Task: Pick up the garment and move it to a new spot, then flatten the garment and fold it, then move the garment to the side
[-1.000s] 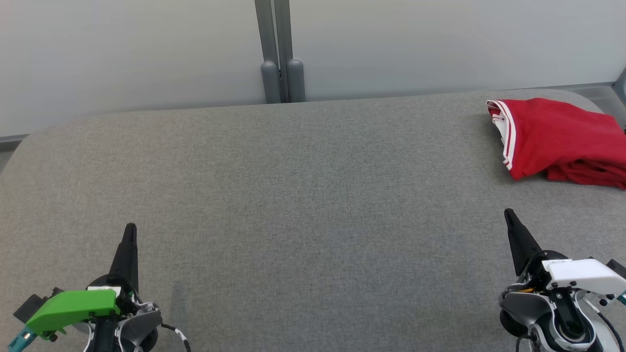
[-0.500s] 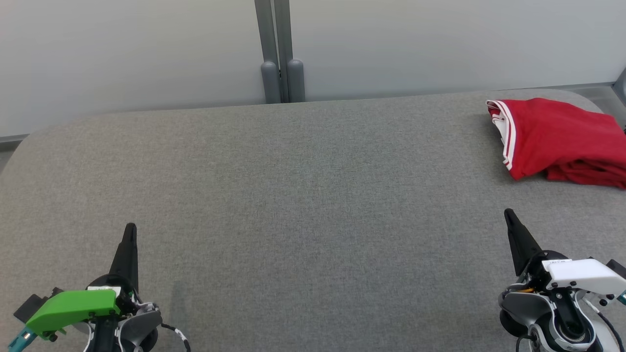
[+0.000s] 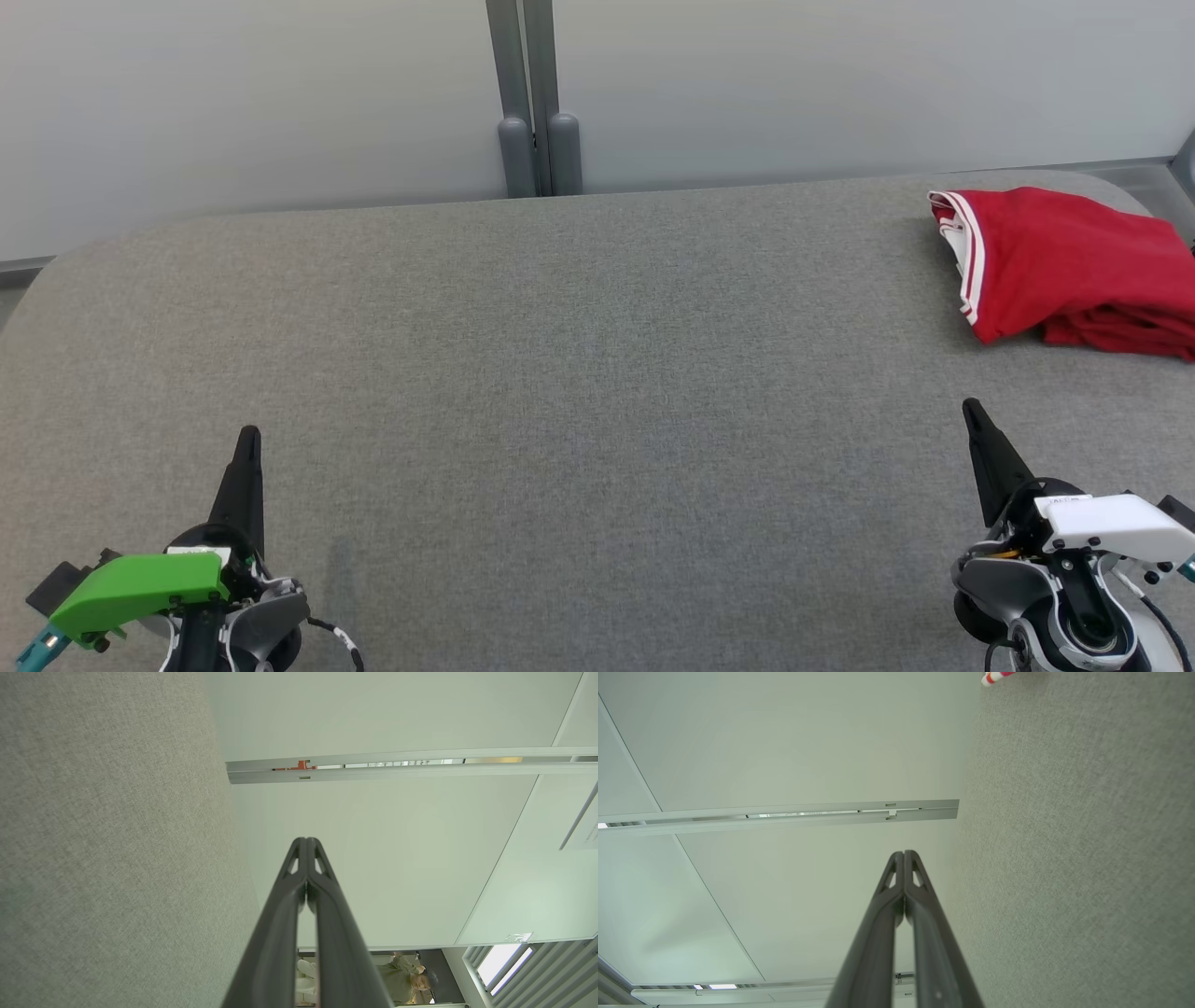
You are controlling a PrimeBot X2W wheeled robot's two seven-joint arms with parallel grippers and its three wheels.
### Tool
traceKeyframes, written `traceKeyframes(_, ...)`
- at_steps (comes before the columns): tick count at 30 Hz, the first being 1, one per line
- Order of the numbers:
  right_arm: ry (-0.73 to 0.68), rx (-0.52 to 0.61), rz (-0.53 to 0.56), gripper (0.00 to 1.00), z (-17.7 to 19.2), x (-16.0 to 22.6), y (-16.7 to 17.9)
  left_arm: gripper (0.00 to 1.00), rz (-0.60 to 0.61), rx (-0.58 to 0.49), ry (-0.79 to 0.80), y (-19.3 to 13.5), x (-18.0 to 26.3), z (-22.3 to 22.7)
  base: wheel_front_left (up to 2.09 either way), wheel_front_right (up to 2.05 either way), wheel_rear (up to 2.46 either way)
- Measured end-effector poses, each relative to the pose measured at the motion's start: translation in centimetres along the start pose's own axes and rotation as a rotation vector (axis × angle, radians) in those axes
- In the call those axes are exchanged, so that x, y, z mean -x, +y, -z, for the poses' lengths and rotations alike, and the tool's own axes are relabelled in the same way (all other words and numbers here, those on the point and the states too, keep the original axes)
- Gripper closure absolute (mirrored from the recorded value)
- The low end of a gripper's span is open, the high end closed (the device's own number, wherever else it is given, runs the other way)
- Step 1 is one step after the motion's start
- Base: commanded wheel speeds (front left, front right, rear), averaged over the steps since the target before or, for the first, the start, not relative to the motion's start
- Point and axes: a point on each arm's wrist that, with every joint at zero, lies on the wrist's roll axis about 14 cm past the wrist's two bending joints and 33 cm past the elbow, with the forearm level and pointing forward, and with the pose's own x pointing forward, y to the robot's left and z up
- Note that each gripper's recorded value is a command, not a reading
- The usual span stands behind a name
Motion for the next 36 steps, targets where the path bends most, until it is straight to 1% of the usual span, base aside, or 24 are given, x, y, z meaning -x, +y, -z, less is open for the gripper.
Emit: traceKeyframes(36,0.000,0.000,0.000,1.00,0.00,0.00,0.00,1.00,0.000,0.000,0.000,0.00,0.00,0.00,0.00,0.00,0.00)
